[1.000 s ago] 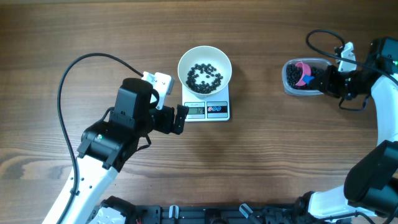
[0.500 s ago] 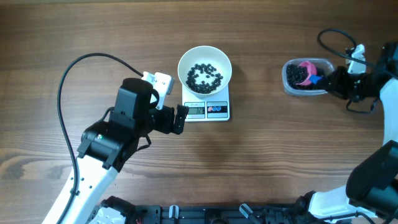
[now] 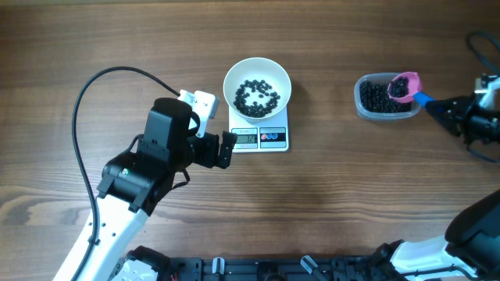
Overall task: Scoop item into bowl and weigh 150g on scale
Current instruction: 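Scoop black beans and lift the filled scoop with the right gripper, then carry the scoop over the white bowl and tilt to pour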
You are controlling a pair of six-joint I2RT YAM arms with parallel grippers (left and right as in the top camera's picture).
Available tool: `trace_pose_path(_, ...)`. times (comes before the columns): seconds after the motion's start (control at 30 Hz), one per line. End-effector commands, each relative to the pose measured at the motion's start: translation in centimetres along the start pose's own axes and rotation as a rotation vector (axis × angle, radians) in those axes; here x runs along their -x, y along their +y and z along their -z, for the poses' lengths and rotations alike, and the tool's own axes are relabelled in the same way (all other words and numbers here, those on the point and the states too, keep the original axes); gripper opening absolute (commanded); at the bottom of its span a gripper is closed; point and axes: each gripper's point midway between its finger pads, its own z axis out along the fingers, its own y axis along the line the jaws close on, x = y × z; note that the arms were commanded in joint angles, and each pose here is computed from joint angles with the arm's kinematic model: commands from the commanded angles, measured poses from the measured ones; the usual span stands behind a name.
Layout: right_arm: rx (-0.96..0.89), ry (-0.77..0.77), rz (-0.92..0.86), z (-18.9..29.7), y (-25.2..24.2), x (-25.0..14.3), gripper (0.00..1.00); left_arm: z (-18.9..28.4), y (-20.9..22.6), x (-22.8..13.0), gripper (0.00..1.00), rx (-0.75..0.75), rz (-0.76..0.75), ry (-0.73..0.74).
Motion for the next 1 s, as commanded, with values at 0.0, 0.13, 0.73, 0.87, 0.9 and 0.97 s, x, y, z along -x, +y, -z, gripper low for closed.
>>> trace_pose_path(0.0, 0.193, -0.035, -0.061, 1.2, 2.1, 0.4, 0.04, 0.0, 0.1, 0.2, 1.0, 0.008, 0.004, -0.003)
trace_pose_path(0.13, 0.342, -0.047, -0.124, 2.3, 4.2, 0.3, 0.04, 0.0, 0.1, 0.2, 1.0, 0.008, 0.003, -0.003)
trace_pose_path(0.73, 0.372, 0.349, 0.073, -6.3, 12.1, -8.4, 0.04, 0.0, 0.1, 0.2, 1.0, 0.008, 0.003, -0.003)
trace_pose_path(0.87, 0.361, 0.42, 0.183, -8.3, 14.4, -10.8, 0.04, 0.0, 0.0, 0.2, 1.0, 0.007, 0.003, -0.003)
trace_pose_path(0.9, 0.348, 0.429, 0.204, -8.8, 14.6, -11.1, 0.04, 0.0, 0.1, 0.2, 1.0, 0.008, 0.003, -0.003)
trace_pose_path(0.97, 0.355, 0.449, 0.265, -9.6, 15.7, -12.1, 0.04, 0.0, 0.1, 0.2, 1.0, 0.008, 0.003, -0.003)
